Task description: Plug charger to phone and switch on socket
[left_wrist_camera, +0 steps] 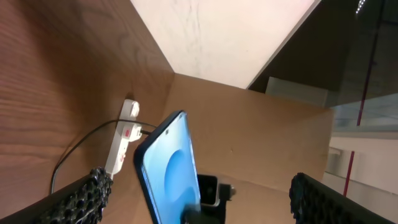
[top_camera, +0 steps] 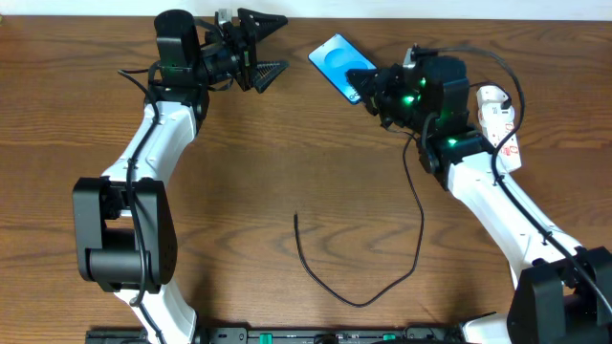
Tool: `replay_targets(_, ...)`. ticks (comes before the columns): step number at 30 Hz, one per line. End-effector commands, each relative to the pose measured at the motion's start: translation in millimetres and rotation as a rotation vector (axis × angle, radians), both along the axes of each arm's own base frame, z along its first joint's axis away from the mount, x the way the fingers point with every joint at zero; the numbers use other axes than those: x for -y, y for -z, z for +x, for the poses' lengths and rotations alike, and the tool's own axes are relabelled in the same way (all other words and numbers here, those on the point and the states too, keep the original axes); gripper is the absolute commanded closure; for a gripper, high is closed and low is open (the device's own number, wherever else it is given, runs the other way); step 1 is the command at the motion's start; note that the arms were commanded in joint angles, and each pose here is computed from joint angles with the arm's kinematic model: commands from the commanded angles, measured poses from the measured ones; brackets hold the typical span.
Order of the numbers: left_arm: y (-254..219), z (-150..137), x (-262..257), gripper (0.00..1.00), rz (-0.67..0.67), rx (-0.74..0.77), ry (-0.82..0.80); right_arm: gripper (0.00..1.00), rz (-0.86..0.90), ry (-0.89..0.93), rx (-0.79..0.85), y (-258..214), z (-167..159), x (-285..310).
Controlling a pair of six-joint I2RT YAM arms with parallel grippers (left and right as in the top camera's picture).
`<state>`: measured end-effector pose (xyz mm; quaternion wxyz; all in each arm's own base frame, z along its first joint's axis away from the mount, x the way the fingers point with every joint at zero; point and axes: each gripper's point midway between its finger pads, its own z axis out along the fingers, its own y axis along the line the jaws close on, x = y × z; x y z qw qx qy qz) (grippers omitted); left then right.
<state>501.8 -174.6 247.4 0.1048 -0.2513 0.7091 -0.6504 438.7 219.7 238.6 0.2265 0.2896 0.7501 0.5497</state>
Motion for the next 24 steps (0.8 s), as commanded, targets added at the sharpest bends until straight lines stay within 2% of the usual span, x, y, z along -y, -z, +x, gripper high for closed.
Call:
replay_targets(1, -24, -1, -3, 0.07, 0.006, 0.072, -0.008, 0.99, 0.136, 0.006, -0.092, -15, -4, -15)
replay_targets(6, -24, -2, 1, 0.07, 0.007, 0.072, -0.005, 0.99, 0.188, 0.021, -0.145, -16, -8, -26)
replay_targets(14, -23, -1, 10, 0.07, 0.013, 0.071, -0.014, 0.99, 0.19, 0.027, 0.01, -42, -2, -33)
replay_targets(24, -22, -3, 27, 0.07, 0.008, 0.049, -0.017, 0.99, 0.2, 0.015, 0.0, -42, -6, -40)
